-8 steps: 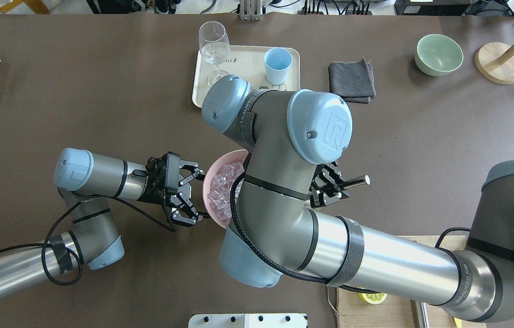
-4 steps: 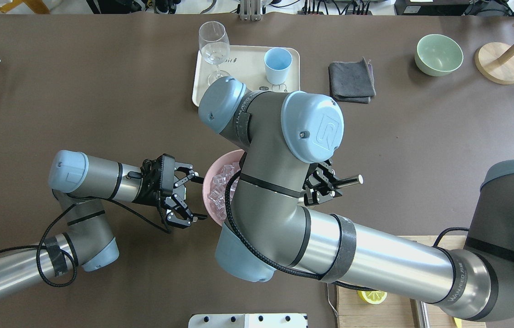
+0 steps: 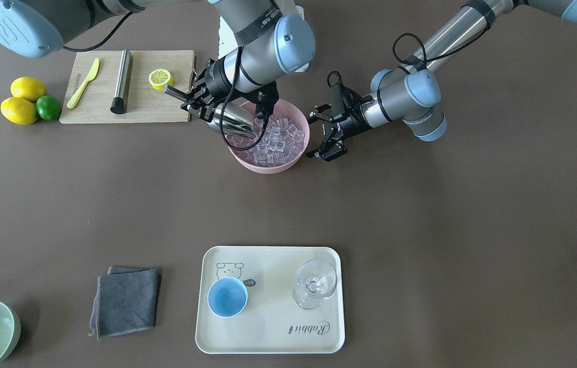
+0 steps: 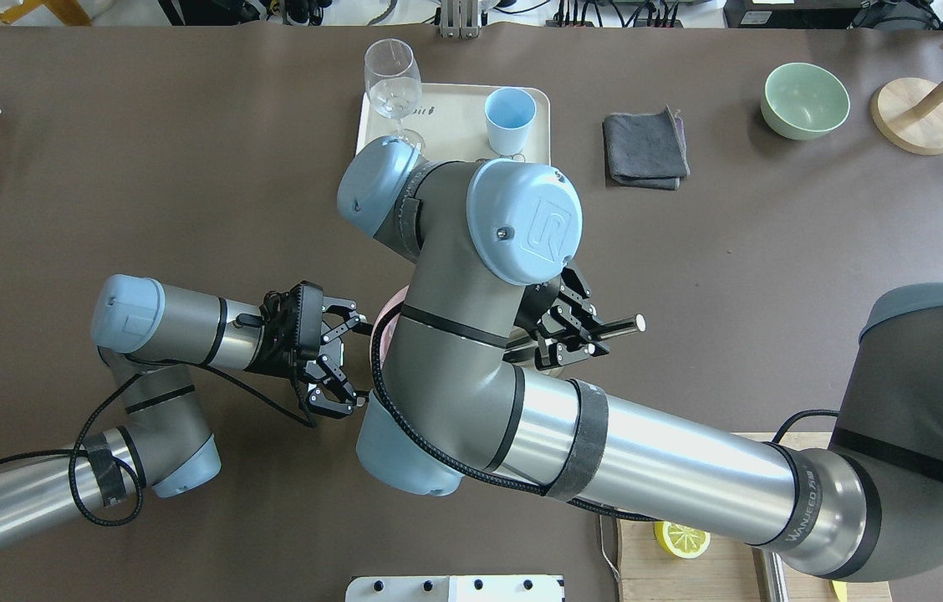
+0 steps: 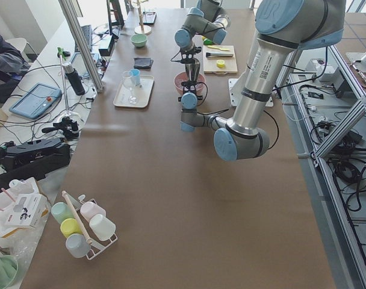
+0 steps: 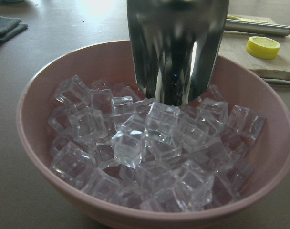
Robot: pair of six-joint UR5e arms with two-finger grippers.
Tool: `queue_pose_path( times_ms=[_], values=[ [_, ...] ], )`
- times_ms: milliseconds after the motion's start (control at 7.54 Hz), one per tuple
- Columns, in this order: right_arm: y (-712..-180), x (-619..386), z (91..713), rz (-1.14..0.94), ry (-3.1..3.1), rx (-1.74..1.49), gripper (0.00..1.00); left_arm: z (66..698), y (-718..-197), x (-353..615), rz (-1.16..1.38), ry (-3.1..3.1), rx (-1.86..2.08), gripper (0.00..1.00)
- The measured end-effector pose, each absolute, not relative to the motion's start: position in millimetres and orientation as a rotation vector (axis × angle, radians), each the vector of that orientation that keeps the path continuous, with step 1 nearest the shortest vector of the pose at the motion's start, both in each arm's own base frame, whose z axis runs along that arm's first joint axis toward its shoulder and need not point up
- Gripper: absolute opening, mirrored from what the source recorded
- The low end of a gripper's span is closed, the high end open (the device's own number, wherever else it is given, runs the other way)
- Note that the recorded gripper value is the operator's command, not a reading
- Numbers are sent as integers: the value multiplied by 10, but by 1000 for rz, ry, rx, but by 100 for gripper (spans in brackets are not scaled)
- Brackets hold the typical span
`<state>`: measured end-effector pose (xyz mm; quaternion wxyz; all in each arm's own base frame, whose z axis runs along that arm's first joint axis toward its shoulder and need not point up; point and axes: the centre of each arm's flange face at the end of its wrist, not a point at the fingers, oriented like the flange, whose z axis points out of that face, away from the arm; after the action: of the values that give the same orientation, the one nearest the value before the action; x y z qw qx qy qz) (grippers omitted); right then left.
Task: Put ice in cup with scoop
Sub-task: 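Swing the scoop over the pink bowl and lower it into the ice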
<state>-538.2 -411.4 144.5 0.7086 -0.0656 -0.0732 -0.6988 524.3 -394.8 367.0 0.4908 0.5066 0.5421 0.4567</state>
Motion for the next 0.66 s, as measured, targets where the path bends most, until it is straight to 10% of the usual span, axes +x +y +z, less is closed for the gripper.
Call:
queue_pose_path(
  times_ms=[663],
  values=[
    [-4237,-5629,1367,-1533,-178,-117,0,3659,-3952,5248,1108,1316,1232,98]
  ],
)
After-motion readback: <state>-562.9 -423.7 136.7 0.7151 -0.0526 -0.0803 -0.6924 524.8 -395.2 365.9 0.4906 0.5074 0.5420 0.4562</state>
